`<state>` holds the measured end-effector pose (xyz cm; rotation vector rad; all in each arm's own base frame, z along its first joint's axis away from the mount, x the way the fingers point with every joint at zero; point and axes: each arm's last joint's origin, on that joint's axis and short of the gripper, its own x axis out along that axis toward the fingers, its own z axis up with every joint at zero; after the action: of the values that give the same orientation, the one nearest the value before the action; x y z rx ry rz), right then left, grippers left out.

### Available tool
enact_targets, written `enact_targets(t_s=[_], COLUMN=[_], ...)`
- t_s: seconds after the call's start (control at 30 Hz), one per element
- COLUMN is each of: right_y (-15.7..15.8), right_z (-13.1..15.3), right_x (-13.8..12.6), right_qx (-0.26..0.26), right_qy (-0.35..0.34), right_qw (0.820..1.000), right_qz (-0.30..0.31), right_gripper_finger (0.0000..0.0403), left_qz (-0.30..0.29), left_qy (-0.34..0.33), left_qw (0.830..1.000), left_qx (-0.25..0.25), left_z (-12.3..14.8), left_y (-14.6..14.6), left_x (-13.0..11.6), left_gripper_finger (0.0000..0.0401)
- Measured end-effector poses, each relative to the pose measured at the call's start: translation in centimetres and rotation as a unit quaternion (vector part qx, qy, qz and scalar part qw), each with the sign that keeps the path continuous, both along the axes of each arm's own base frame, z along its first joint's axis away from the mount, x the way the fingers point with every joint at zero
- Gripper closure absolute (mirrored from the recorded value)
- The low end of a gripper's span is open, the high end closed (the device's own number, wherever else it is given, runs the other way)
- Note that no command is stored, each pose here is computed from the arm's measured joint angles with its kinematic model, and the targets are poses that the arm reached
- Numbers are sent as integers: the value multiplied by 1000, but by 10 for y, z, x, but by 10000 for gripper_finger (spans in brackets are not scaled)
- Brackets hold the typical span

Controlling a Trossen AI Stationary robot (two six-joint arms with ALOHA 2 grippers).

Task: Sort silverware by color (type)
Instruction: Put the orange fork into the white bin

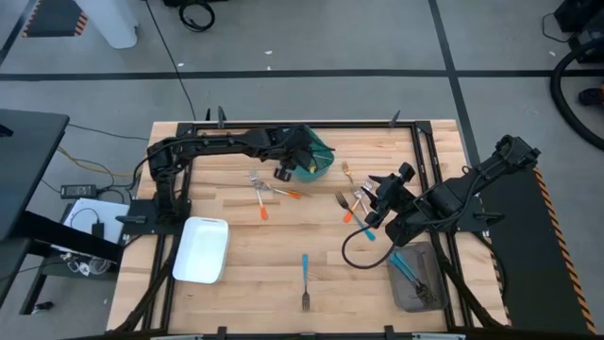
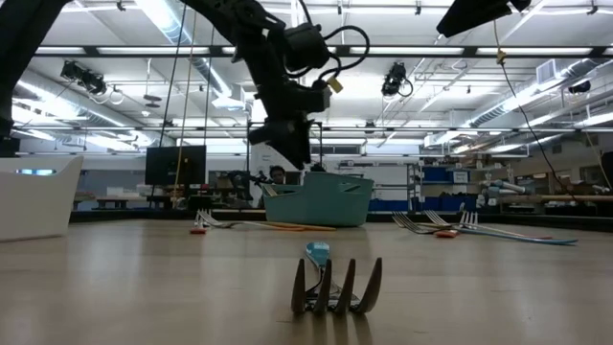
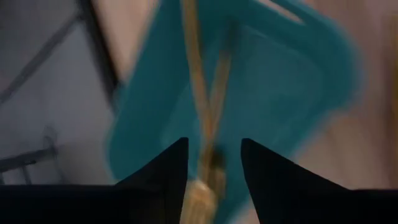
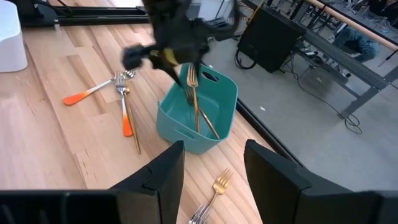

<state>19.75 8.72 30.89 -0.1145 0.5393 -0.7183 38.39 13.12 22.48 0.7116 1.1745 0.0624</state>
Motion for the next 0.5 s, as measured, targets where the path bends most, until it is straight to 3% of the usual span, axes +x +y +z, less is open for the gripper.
enact_targets(t_s=[0.37,0.5], right_y=[0,0], right_z=[0,0], right_x=[0,0], right_qx=[-3,-6], right_qy=[6,8], right_qw=[1000,1000], right_qz=[3,6], right_gripper_finger=[230,230], left_qz=[0,-7], left_qy=[22,57], left_qw=[999,997], left_qx=[-45,-59], left_z=[-3,-6], left_y=[-26,-40], left_x=[-1,-4], left_gripper_finger=[246,246])
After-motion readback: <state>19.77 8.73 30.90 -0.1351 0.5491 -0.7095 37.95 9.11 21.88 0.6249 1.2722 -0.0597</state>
